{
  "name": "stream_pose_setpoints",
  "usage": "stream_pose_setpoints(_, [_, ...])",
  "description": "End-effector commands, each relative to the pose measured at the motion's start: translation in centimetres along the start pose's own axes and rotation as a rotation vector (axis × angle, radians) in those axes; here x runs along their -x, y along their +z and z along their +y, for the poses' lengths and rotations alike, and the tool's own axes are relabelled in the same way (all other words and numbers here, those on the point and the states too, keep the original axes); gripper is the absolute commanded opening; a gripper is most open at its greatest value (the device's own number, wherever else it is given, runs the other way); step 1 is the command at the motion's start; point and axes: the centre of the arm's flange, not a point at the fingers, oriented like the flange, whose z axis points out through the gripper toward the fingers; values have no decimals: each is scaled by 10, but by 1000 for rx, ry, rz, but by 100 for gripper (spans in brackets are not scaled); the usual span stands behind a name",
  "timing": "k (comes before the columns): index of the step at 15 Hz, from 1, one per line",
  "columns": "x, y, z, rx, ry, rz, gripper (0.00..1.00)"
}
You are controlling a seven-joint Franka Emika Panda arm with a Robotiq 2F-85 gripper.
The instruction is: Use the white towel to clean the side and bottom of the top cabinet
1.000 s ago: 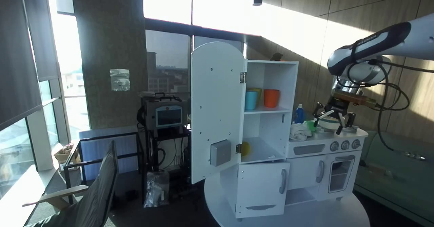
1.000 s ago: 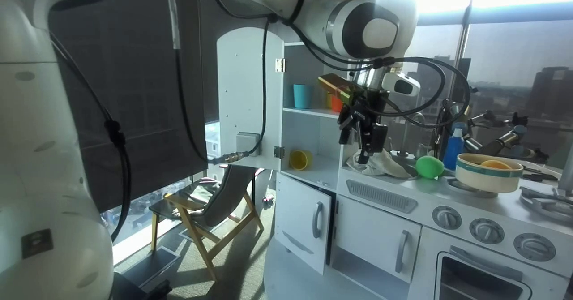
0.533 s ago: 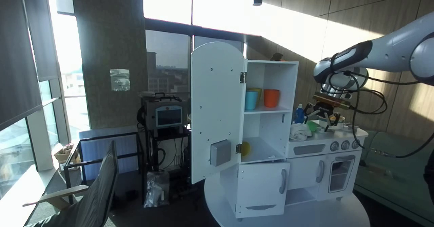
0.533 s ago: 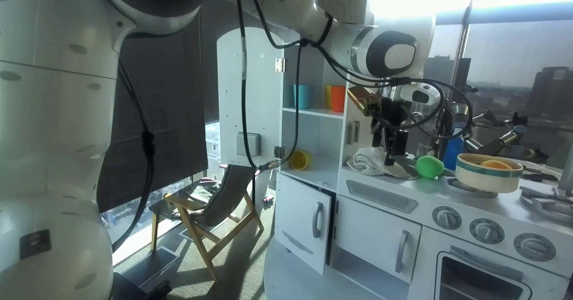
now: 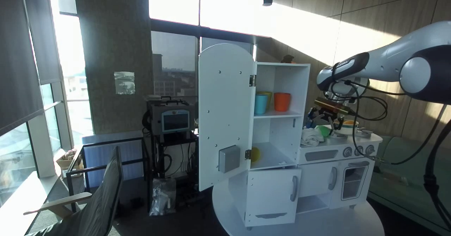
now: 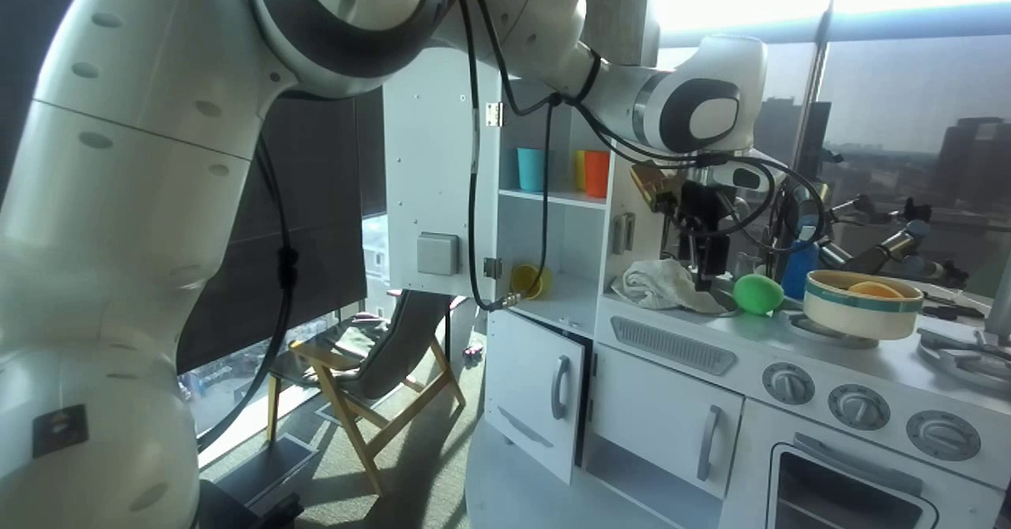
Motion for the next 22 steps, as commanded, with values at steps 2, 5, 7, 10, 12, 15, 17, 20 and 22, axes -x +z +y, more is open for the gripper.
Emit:
stream_pose_setpoints(2, [-4,15,-29,-35,21,-26,100])
stream_pose_setpoints(5, [0,27,-37,-28,8,-41,100])
stream_pose_setpoints(7, [2,28,-37,-34,4,-49,74])
stream_pose_setpoints(10, [2,23,-33,-44,15,-53,49])
stream_pose_setpoints(12, [1,21,-31,-47,26,-70,34])
stream_pose_setpoints(15, [1,13,-20,-53,33,-126,12])
stream_pose_setpoints(17, [0,3,-11,-59,52,-142,4])
stream_pose_setpoints(20, [-3,-13,3,-71,86,-148,5])
stream_pose_setpoints(22, [-7,-25,11,-89,117,-159,5])
